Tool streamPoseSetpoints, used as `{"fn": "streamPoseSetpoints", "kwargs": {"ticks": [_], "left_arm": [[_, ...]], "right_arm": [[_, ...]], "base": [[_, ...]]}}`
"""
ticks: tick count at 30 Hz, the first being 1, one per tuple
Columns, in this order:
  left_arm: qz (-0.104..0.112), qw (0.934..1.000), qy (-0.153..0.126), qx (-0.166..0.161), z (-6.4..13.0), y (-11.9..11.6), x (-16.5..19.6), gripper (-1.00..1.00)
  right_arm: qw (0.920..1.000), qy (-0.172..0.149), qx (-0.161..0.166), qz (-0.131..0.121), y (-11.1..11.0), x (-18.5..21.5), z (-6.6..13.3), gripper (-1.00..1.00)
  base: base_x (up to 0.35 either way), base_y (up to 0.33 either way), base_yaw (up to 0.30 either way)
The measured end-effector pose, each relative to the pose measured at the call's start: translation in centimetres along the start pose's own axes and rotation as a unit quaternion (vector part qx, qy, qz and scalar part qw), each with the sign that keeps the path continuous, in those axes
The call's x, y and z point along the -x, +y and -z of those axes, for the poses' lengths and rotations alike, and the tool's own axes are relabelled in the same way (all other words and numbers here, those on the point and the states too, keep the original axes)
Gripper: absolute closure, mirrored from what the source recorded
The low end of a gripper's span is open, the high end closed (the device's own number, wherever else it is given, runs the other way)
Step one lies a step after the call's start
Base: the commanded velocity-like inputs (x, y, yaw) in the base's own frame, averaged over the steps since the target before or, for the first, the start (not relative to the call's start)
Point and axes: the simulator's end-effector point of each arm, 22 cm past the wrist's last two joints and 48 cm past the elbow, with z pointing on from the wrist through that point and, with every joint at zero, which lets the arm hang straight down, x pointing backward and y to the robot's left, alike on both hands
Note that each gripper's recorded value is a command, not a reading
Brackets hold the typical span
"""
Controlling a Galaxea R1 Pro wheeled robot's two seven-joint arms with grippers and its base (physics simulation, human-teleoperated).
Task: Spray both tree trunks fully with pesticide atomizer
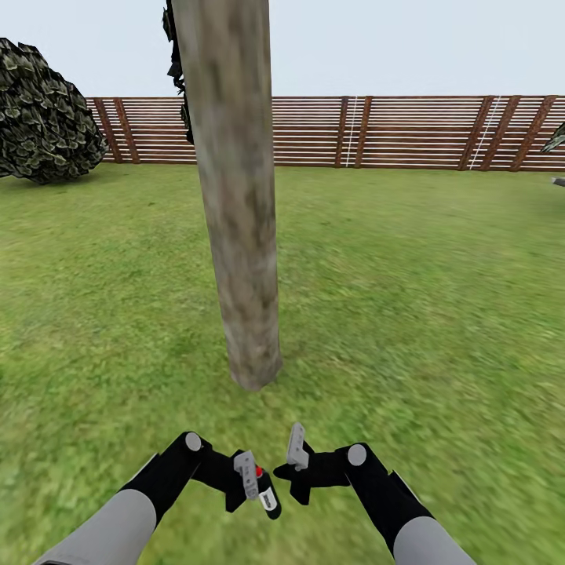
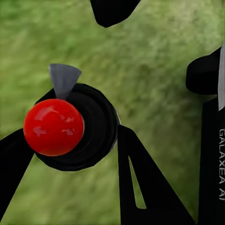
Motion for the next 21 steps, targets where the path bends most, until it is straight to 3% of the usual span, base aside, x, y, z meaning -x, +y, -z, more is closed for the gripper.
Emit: {"fn": "streamPoseSetpoints", "kwargs": {"ticks": [21], "left_arm": [[-0.002, 0.9998, -0.014, -0.011, -0.8, -0.8, 1.5, 1.0]], "right_arm": [[1.0, 0.0, -0.001, 0.0, 0.0, 0.0, 0.0, 1.0]], "base": [[0.0, 0.0, 0.0]]}}
